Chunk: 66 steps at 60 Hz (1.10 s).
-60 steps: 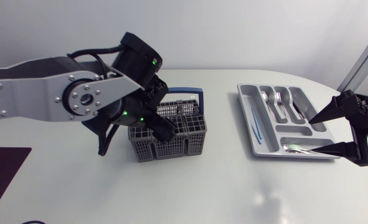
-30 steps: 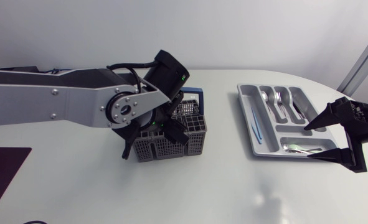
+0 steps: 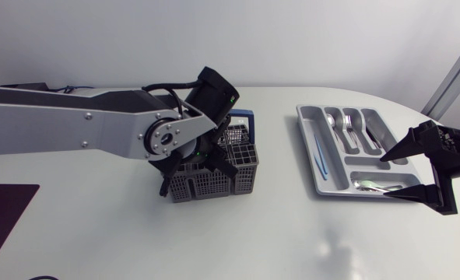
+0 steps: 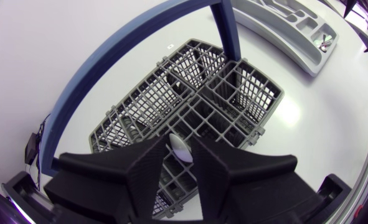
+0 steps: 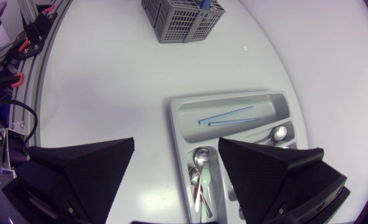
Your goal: Unload the cutlery basket into the drawer organizer.
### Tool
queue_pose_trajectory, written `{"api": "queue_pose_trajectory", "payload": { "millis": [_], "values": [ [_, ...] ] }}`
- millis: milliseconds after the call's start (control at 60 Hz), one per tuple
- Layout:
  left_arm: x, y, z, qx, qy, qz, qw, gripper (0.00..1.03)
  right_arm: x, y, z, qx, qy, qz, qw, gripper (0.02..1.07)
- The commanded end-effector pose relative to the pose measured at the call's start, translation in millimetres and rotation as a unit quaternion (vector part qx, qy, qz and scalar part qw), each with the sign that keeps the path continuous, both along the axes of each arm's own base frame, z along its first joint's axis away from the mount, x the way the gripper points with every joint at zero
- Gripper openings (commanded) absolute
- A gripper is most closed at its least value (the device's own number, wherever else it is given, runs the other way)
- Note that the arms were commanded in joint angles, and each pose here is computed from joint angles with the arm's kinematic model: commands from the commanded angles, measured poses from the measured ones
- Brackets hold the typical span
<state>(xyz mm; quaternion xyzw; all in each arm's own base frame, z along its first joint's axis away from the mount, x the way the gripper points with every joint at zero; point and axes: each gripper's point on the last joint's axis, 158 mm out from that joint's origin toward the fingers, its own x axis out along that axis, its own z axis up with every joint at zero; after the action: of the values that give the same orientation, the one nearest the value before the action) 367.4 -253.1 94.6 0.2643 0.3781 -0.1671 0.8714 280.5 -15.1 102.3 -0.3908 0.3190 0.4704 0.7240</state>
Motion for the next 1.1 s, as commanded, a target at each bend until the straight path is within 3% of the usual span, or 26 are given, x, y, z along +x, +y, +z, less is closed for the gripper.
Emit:
{"api": "queue_pose_trajectory", "payload": {
  "millis": [0, 200, 350, 483, 667, 1083],
  "values": [
    [6, 2, -3, -0.002, 0.000, 0.015, 1.000, 0.12, -5, 3, -7, 0.009, 0.008, -0.001, 1.000, 1.00],
    [9, 6, 1, 0.000, -0.004, 0.018, 1.000, 0.03, -6, 6, -6, 0.009, 0.006, 0.001, 1.000, 1.00],
    [3, 6, 15, 0.003, -0.025, 0.017, 1.000, 0.03, -7, 5, -8, 0.009, 0.008, 0.001, 1.000, 1.00],
    [-17, -8, 26, 0.021, -0.063, -0.024, 0.997, 0.03, -8, 5, -11, 0.009, 0.009, 0.000, 1.000, 1.00],
    [-30, -15, 30, 0.058, -0.140, -0.073, 0.986, 0.03, -9, 6, -12, 0.012, 0.011, -0.001, 1.000, 1.00],
    [-40, 1, 74, 0.078, -0.282, -0.107, 0.950, 0.03, -10, 11, -14, 0.014, 0.013, 0.005, 1.000, 1.00]
  ]
}}
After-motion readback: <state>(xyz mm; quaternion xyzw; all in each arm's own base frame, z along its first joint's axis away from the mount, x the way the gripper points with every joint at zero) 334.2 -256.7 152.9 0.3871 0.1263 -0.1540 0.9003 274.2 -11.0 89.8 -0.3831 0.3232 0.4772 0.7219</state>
